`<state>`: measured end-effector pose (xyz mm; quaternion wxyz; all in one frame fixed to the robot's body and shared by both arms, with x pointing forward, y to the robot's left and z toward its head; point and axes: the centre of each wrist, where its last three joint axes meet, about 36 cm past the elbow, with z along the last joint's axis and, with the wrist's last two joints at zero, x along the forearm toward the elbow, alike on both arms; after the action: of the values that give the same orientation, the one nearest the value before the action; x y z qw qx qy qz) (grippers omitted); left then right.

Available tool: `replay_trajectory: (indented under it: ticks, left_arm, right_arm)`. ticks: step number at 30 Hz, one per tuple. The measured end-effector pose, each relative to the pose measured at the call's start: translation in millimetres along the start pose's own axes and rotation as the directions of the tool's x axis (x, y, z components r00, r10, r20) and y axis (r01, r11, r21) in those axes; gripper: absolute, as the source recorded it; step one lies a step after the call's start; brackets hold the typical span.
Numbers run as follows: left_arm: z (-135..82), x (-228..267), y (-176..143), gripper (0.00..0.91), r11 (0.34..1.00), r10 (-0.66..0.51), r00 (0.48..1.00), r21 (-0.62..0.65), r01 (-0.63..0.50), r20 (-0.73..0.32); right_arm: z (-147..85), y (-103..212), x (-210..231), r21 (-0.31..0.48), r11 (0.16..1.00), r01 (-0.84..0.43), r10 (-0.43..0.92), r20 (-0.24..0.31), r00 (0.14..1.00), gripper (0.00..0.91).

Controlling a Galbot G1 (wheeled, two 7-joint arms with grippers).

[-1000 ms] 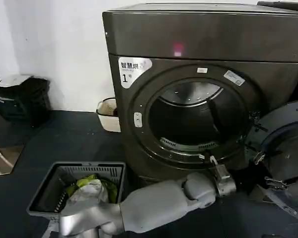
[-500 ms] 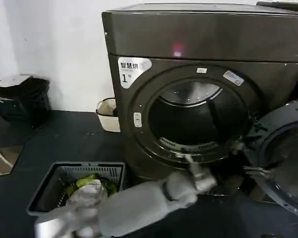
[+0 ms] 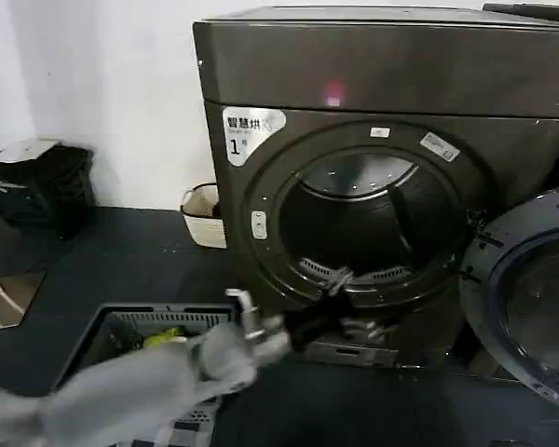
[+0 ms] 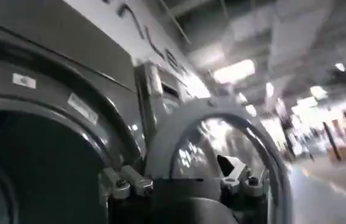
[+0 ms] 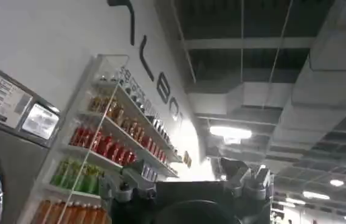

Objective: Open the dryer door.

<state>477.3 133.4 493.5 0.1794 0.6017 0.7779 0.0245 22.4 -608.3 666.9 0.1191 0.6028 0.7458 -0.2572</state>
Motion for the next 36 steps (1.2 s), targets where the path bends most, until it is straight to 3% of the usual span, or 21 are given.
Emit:
replay_trajectory:
  ticks: [6,14,24,29,36]
  left_arm:
    - [-16.5,60.1,26.0,0.907,0.992,0.054,0.980,-0.102,-0.074,-0.191]
    - [-37.1,135.6,65.7,0.907,0.961,0.076,0.872,-0.197,-0.193,-0.484]
    - [-77.2,200.1,132.9,0.907,0.863,0.058,0.671,-0.300,-0.406,-0.739]
    - [-96.1,227.8,167.0,0.907,0.796,0.070,0.556,-0.290,-0.532,-0.829]
    - [-111.7,274.7,196.5,0.907,0.764,0.065,0.399,-0.211,-0.609,-0.915]
  right_arm:
    - [4.1,3.8,-2.1,0.023,1.000,-0.006,0.006,0.012,1.000,0.907]
    - [7.0,5.5,-9.3,0.040,0.999,-0.003,0.002,0.035,0.999,0.907]
    - [11.4,7.8,-20.8,0.041,0.999,0.001,-0.003,0.043,0.999,0.907]
    - [14.0,7.3,-24.9,0.048,0.999,-0.004,0.001,0.044,0.999,0.907]
    - [15.9,10.6,-27.0,0.045,0.999,0.002,-0.004,0.040,0.999,0.907]
